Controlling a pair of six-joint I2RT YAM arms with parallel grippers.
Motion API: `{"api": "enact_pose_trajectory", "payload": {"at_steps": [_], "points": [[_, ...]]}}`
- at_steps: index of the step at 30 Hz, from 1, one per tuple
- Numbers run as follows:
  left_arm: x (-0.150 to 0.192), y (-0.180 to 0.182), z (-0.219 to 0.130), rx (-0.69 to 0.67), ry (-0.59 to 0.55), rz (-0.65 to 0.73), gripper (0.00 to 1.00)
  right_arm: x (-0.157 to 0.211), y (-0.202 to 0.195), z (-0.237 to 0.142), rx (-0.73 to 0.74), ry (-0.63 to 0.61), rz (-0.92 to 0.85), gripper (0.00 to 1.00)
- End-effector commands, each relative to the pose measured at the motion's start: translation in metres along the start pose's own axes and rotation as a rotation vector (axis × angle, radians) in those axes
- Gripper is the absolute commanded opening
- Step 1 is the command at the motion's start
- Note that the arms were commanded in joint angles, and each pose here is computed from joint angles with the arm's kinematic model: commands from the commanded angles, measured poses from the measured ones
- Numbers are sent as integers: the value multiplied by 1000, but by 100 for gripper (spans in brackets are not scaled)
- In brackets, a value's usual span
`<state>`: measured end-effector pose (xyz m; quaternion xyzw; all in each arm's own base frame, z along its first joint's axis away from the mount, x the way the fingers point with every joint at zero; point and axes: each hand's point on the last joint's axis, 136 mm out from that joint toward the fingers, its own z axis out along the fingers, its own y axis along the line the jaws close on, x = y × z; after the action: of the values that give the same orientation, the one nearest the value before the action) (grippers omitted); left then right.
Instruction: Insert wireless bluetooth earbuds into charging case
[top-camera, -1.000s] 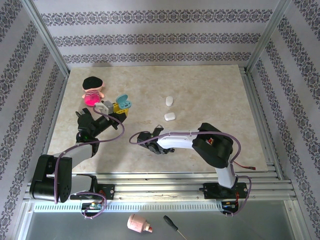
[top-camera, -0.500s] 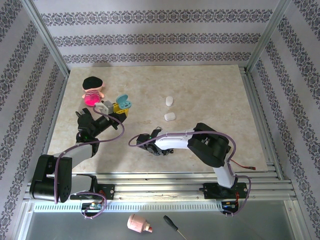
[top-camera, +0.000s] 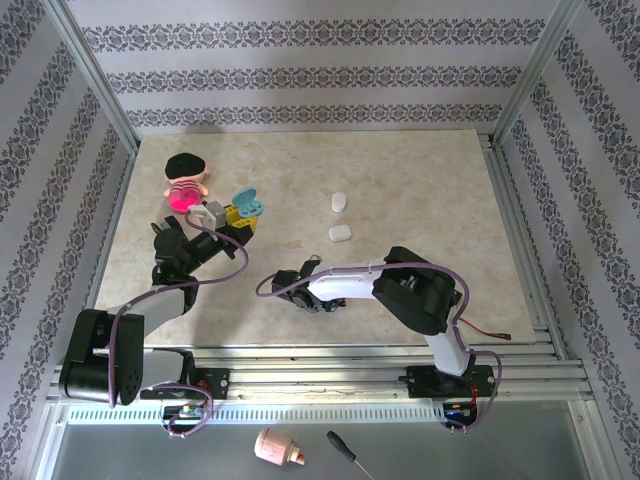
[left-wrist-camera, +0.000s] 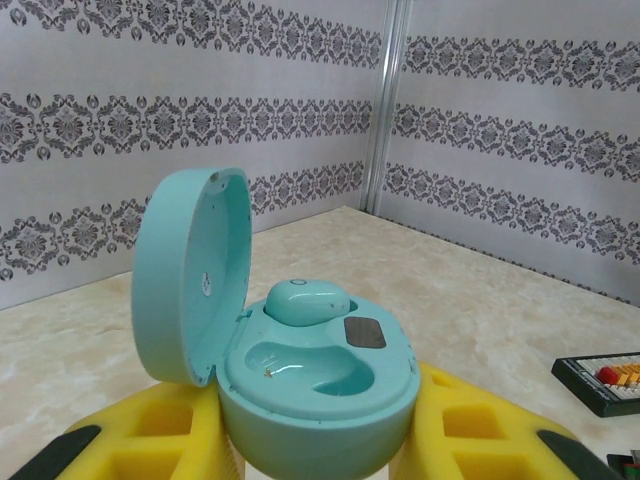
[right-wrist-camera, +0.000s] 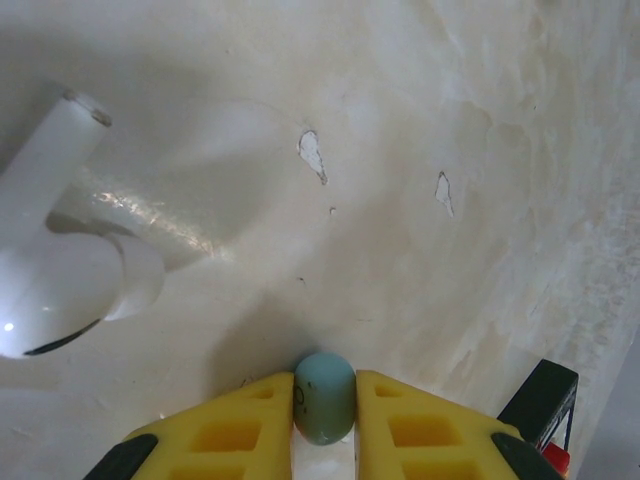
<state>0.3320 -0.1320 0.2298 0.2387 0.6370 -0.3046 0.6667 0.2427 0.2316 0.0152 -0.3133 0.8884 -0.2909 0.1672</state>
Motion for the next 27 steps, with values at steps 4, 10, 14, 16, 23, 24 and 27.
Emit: {"api": "enact_pose_trajectory", "payload": {"at_steps": [4, 10, 14, 16, 23, 24, 27], "points": [[-10, -3, -3, 33, -37, 14, 17, -10, -19, -25, -126, -61, 133, 18], [-11, -4, -2, 42, -38, 15, 17, -17, -31, -37, -396, -79, 395, 18], [-12, -8, 1, 62, -38, -10, 17, -22, -38, -45, -599, -86, 568, 17], [-13, -12, 1, 73, -54, -18, 17, -22, -42, -46, -697, -79, 650, 17], [-5, -27, 12, 123, -31, -28, 17, -26, -56, -46, -1068, -80, 921, 17], [-3, -29, 14, 126, -22, -26, 17, -26, -59, -47, -1091, -83, 941, 17], [4, -42, 24, 154, 13, 4, 18, -25, -69, -51, -1132, -104, 969, 17]]}}
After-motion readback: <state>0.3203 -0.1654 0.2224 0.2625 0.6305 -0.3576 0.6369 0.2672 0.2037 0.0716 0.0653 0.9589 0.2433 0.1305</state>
